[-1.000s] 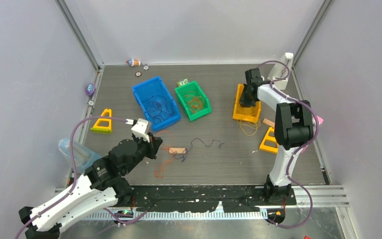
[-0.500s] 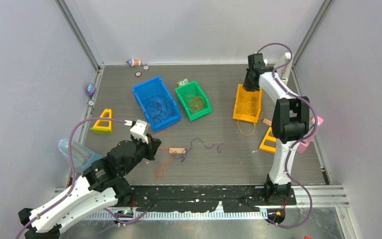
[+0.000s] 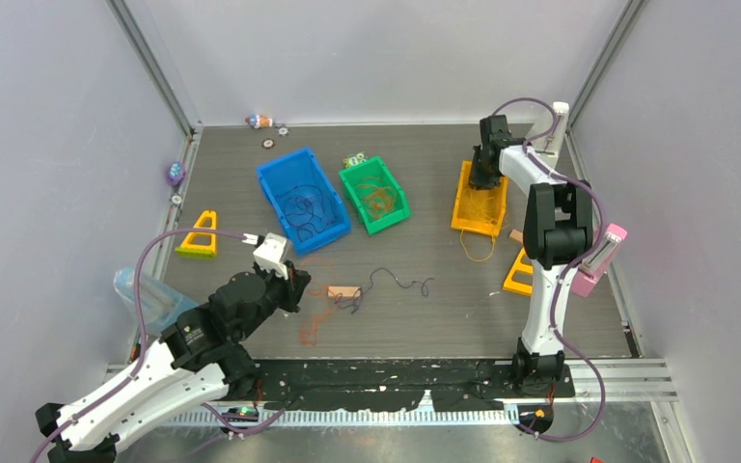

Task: Untangle the cables
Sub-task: Place the cable in the bin.

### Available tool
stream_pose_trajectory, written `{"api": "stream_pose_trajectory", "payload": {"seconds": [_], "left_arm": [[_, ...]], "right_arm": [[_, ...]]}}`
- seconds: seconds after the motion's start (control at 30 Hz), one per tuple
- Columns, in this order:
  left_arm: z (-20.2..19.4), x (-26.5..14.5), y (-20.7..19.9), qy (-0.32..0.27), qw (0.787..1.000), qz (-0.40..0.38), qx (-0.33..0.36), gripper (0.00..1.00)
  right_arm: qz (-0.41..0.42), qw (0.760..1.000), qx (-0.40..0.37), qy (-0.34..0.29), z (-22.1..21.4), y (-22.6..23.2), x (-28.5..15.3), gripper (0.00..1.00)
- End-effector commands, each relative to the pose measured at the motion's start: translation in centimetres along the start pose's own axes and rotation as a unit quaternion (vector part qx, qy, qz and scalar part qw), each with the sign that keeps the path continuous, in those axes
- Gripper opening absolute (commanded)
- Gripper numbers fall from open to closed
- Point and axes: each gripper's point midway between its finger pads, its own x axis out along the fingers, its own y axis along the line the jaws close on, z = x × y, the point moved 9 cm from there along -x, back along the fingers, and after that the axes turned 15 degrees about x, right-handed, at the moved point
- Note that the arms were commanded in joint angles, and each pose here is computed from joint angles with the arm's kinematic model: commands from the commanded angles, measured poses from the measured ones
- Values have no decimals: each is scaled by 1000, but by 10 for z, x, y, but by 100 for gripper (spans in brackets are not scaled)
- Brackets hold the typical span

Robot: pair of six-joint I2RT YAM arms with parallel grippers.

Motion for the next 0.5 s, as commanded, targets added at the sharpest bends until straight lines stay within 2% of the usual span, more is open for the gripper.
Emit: {"api": "stream_pose_trajectory", "payload": {"seconds": [0.0,0.03,0.13,0.17,0.33,0.37,0.43,0.47], "left_arm": [[14,-7,5,-16,1000,15,3,0],[14,-7,5,-17,1000,16,2,0],[11,-8,5,-18,1000,15,0,0],[11,-8,5,-19,1000,15,0,0],[11,-7,5,-18,1000,14,2,0],[10,-7,5,-17,1000,13,2,0],[10,-7,5,-14,1000,12,3,0],[9,-6,5,-12,1000,12,4,0]], "right_arm": [[39,998,-2,-58,29,13,-42,24],[40,997,-3,-68,32,14,-51,26],[41,996,-4,-82,36,13,-67,47],[42,995,-1,-87,37,13,-75,57],[60,992,12,-106,27,6,-104,84],[60,992,15,-108,20,1,-111,94],[67,991,24,-114,11,-5,-122,98],[73,991,26,-110,6,-6,-124,97]]}}
